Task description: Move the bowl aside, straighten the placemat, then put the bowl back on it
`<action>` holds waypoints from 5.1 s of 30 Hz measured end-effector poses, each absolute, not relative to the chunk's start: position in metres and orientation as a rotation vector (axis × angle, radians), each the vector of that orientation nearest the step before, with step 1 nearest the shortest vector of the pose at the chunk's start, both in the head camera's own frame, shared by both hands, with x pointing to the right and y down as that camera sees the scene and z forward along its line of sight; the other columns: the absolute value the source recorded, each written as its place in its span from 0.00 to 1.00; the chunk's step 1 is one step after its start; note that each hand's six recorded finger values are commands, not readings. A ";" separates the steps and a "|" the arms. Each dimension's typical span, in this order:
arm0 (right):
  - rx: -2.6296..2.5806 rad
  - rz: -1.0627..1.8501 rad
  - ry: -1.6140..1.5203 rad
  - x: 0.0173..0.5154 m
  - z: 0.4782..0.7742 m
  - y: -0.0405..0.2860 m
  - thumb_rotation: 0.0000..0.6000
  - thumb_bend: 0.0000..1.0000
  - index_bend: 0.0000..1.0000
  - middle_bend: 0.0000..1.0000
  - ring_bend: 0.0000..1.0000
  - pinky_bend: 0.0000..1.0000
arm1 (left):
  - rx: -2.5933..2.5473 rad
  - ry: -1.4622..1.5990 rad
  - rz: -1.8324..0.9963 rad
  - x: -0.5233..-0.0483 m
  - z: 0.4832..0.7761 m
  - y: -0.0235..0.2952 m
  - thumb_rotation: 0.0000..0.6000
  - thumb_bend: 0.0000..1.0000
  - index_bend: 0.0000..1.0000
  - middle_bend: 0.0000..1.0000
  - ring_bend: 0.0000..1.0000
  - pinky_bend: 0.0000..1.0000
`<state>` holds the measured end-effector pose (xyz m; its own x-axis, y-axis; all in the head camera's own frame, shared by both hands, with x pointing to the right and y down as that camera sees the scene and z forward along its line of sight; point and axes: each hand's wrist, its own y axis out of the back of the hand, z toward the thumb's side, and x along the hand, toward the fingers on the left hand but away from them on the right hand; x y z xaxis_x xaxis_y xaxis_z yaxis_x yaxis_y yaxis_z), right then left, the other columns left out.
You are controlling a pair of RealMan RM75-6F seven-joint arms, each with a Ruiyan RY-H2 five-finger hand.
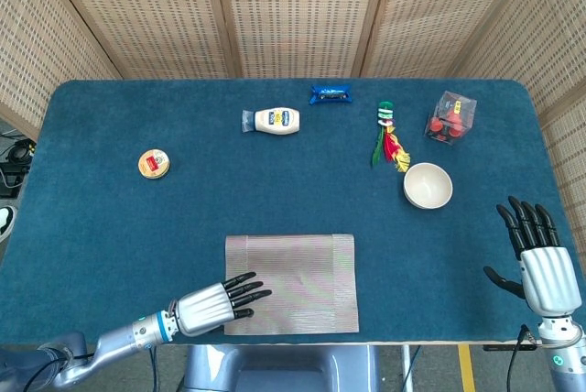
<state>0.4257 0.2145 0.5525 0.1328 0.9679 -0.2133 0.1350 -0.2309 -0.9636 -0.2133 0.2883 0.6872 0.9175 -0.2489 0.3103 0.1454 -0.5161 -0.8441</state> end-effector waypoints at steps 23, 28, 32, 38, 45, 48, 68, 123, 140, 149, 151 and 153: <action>-1.542 1.197 -1.116 0.425 0.550 0.215 1.00 0.00 0.07 0.00 0.00 0.00 | -2.064 0.086 -0.517 -0.203 0.692 0.284 1.00 0.34 0.42 0.00 0.00 0.00; -1.541 1.195 -1.114 0.425 0.550 0.215 1.00 0.00 0.08 0.00 0.00 0.00 | -2.067 0.083 -0.518 -0.202 0.694 0.285 1.00 0.43 0.48 0.00 0.00 0.00; -1.541 1.190 -1.118 0.425 0.549 0.215 1.00 0.00 0.08 0.00 0.00 0.00 | -2.071 0.088 -0.523 -0.201 0.695 0.285 1.00 0.49 0.51 0.00 0.00 0.00; -1.542 1.184 -1.119 0.425 0.548 0.215 1.00 0.00 0.08 0.00 0.00 0.00 | -2.080 0.108 -0.526 -0.199 0.695 0.284 1.00 0.56 0.68 0.00 0.00 0.00; -1.543 1.177 -1.122 0.424 0.547 0.215 1.00 0.00 0.08 0.00 0.00 0.00 | -2.095 0.164 -0.538 -0.197 0.693 0.277 1.00 0.56 0.80 0.00 0.00 0.00; -1.542 1.175 -1.121 0.424 0.547 0.215 1.00 0.00 0.08 0.00 0.00 0.00 | -2.107 0.216 -0.548 -0.195 0.691 0.271 1.00 0.56 0.80 0.00 0.00 0.00; -1.546 1.164 -1.105 0.419 0.547 0.218 1.00 0.00 0.08 0.00 0.00 0.00 | -2.300 1.072 -0.975 -0.197 0.674 0.124 1.00 0.58 0.82 0.00 0.00 0.00; -1.557 1.206 -1.083 0.419 0.554 0.219 1.00 0.00 0.09 0.00 0.00 0.00 | -1.732 1.314 -1.522 -0.327 0.710 -0.007 1.00 0.00 0.00 0.00 0.00 0.00; -1.606 1.237 -0.919 0.403 0.581 0.211 1.00 0.00 0.09 0.00 0.00 0.00 | -1.656 1.222 -1.445 -0.381 0.654 0.012 1.00 0.00 0.00 0.00 0.00 0.00; -1.702 1.177 -0.649 0.351 0.614 0.183 1.00 0.00 0.12 0.00 0.00 0.00 | -1.616 1.165 -1.461 -0.406 0.616 0.068 1.00 0.00 0.00 0.00 0.00 0.00; -1.726 1.155 -0.602 0.336 0.623 0.174 1.00 0.00 0.14 0.00 0.00 0.00 | -1.601 1.166 -1.470 -0.413 0.608 0.082 1.00 0.00 0.00 0.00 0.00 0.00; -1.753 1.140 -0.574 0.324 0.631 0.168 1.00 0.00 0.15 0.00 0.00 0.00 | -1.588 1.169 -1.483 -0.422 0.599 0.099 1.00 0.00 0.00 0.00 0.00 0.00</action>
